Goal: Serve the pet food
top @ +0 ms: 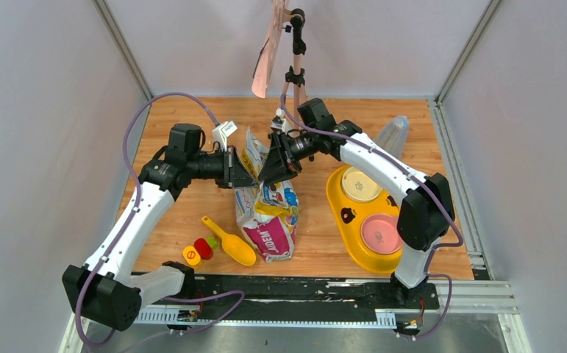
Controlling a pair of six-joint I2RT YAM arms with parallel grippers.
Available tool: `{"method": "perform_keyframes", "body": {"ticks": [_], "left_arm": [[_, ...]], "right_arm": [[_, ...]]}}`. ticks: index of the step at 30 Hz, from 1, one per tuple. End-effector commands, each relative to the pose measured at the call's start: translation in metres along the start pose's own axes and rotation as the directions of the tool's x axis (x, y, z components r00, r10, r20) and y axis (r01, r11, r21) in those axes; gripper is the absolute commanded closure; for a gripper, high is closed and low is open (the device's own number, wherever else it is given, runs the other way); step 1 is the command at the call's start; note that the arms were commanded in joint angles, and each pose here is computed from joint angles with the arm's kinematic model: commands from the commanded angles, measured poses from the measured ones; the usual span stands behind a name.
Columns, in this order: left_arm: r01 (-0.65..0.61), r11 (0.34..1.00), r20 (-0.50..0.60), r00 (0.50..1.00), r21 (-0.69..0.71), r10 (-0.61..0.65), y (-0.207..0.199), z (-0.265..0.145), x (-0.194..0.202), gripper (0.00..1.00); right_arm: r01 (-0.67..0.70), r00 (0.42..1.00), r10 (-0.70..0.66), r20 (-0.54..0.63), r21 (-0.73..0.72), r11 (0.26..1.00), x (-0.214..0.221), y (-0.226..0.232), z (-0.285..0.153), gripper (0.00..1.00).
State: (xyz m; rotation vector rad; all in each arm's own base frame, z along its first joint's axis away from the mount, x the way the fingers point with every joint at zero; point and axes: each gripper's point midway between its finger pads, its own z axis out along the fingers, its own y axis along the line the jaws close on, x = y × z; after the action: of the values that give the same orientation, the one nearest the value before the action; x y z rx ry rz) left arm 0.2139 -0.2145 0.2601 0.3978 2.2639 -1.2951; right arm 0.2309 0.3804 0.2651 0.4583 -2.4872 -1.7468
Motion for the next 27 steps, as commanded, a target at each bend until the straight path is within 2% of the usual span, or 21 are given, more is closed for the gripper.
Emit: {"method": "perform_keyframes", "body": {"ticks": [1, 12, 14, 18, 20, 21, 23, 27], "left_arm": [[-0.063, 0.998, 0.036, 0.997, 0.024, 0.062, -0.013, -0.006, -0.010, 1.00], [-0.067, 0.997, 0.043, 0.997, 0.026, 0.066, -0.016, -0.008, -0.011, 1.00], [-0.070, 0.997, 0.052, 0.996, 0.031, 0.069, -0.019, -0.010, -0.015, 1.00], [-0.028, 0.999, 0.078, 0.997, -0.029, 0.030, -0.020, -0.017, -0.029, 0.99], [0.009, 0.999, 0.087, 0.996, -0.052, -0.004, -0.019, -0.020, -0.037, 0.86], [0.024, 0.998, 0.085, 0.996, -0.057, -0.019, -0.018, -0.021, -0.037, 0.78], [0.031, 0.999, 0.079, 0.996, -0.041, -0.028, -0.021, -0.020, -0.041, 0.72], [0.063, 0.998, 0.038, 0.997, -0.007, -0.063, -0.022, -0.015, -0.038, 0.75]], "right_arm": [[0.072, 0.997, -0.071, 0.008, -0.059, 0.996, 0.009, 0.025, -0.016, 0.60], [0.063, 0.998, -0.062, 0.030, -0.022, 0.998, 0.005, 0.017, -0.016, 0.68], [0.082, 0.996, -0.081, 0.034, -0.026, 0.996, 0.003, 0.019, -0.017, 0.64], [0.108, 0.992, -0.106, 0.063, -0.029, 0.994, -0.004, 0.030, -0.022, 0.42], [0.121, 0.990, -0.119, 0.074, -0.033, 0.992, -0.010, 0.036, -0.021, 0.32], [0.129, 0.989, -0.126, 0.076, -0.036, 0.991, -0.013, 0.039, -0.020, 0.30], [0.120, 0.989, -0.118, 0.087, -0.023, 0.992, -0.021, 0.039, -0.017, 0.30], [0.094, 0.988, -0.097, 0.116, 0.033, 0.995, -0.031, 0.030, -0.013, 0.36]]}}
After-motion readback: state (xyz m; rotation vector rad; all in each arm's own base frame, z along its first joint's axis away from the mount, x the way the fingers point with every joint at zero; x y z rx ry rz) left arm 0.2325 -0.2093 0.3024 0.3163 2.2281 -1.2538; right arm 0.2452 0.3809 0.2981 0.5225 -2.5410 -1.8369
